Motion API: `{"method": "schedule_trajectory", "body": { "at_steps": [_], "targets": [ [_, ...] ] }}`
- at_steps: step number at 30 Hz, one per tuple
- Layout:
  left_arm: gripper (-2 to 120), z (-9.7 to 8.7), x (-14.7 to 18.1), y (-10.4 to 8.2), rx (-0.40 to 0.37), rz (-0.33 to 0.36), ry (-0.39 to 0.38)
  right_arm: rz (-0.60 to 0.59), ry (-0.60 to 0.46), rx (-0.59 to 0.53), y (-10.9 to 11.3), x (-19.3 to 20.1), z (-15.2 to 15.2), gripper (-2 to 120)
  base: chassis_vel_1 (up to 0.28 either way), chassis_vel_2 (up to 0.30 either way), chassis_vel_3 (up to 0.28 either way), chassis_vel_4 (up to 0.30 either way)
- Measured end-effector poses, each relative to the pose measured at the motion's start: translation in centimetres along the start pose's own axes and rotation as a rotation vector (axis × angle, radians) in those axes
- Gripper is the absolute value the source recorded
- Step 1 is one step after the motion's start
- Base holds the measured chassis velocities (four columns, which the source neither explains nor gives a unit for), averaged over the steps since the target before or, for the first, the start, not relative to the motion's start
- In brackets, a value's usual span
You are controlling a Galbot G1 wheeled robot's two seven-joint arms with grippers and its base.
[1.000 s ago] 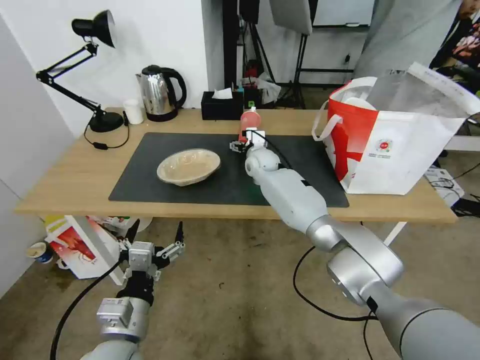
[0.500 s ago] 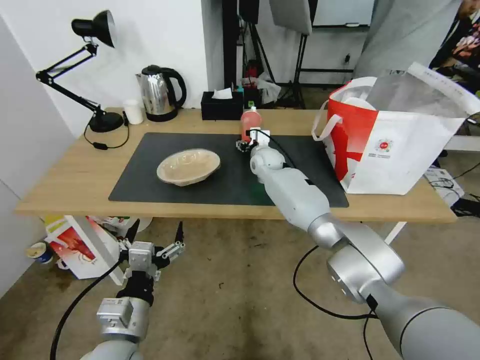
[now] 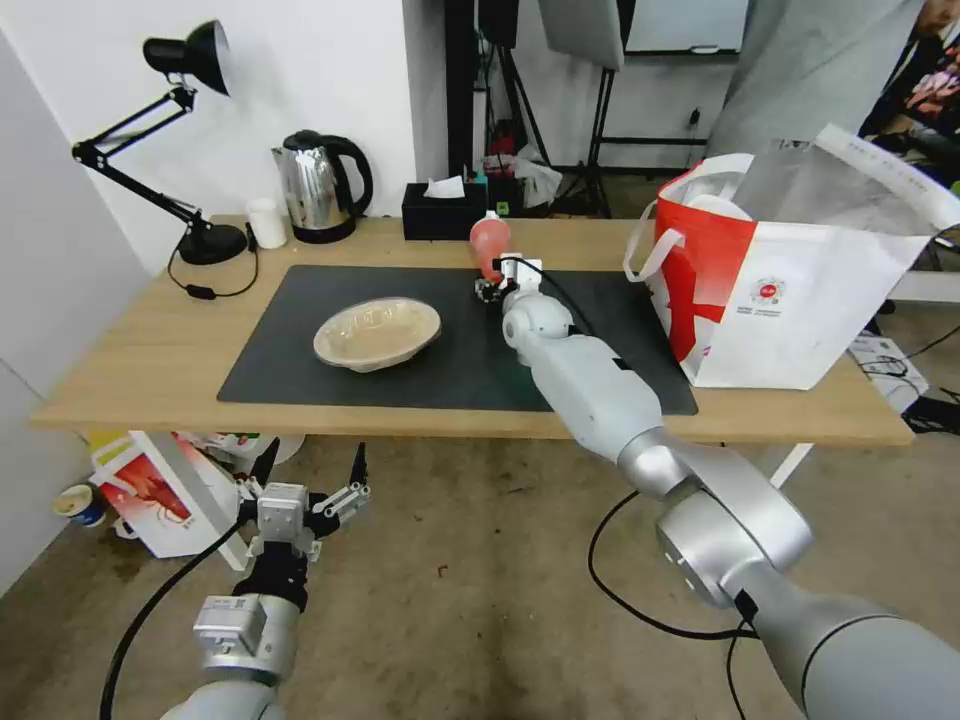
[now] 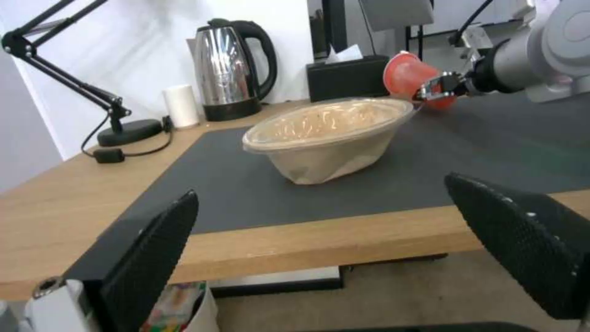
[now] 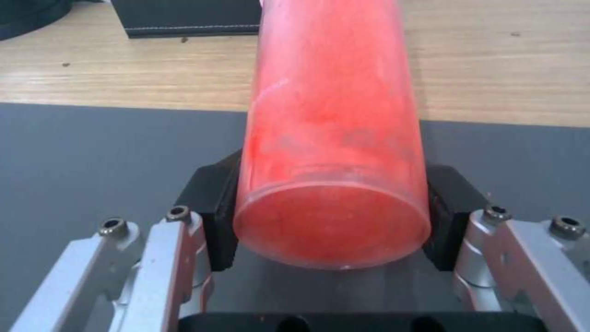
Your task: Pick up the trash from the table and place it into the takeout bag.
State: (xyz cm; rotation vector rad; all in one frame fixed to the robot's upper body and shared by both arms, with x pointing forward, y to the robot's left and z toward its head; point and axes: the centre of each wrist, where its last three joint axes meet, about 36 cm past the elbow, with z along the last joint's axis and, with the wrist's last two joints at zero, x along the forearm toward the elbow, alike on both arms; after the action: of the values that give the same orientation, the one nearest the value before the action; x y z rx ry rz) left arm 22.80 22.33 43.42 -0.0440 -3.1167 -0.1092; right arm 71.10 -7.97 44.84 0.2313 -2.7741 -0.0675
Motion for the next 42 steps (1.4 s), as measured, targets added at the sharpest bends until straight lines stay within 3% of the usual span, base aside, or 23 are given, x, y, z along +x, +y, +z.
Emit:
{"method": "schedule_trajectory", "body": {
  "at_steps": [10, 31, 42],
  "targets": [
    [100, 0.0, 0.0, 0.0, 0.000, 0.000, 0.000, -0.011, -0.054, 0.044, -0.2, 0.7, -1.2, 52, 0.000, 0.000, 0.000, 0.000],
    [100, 0.0, 0.0, 0.0, 0.000, 0.000, 0.000, -0.082, -0.216, 0.179, -3.4, 7.6, -2.9, 52, 0.000, 0.000, 0.000, 0.000],
    [100, 0.0, 0.0, 0.0, 0.000, 0.000, 0.000, -0.155, -0.371, 0.232, -5.3, 14.1, -6.0, 52, 0.000, 0.000, 0.000, 0.000]
  ]
}}
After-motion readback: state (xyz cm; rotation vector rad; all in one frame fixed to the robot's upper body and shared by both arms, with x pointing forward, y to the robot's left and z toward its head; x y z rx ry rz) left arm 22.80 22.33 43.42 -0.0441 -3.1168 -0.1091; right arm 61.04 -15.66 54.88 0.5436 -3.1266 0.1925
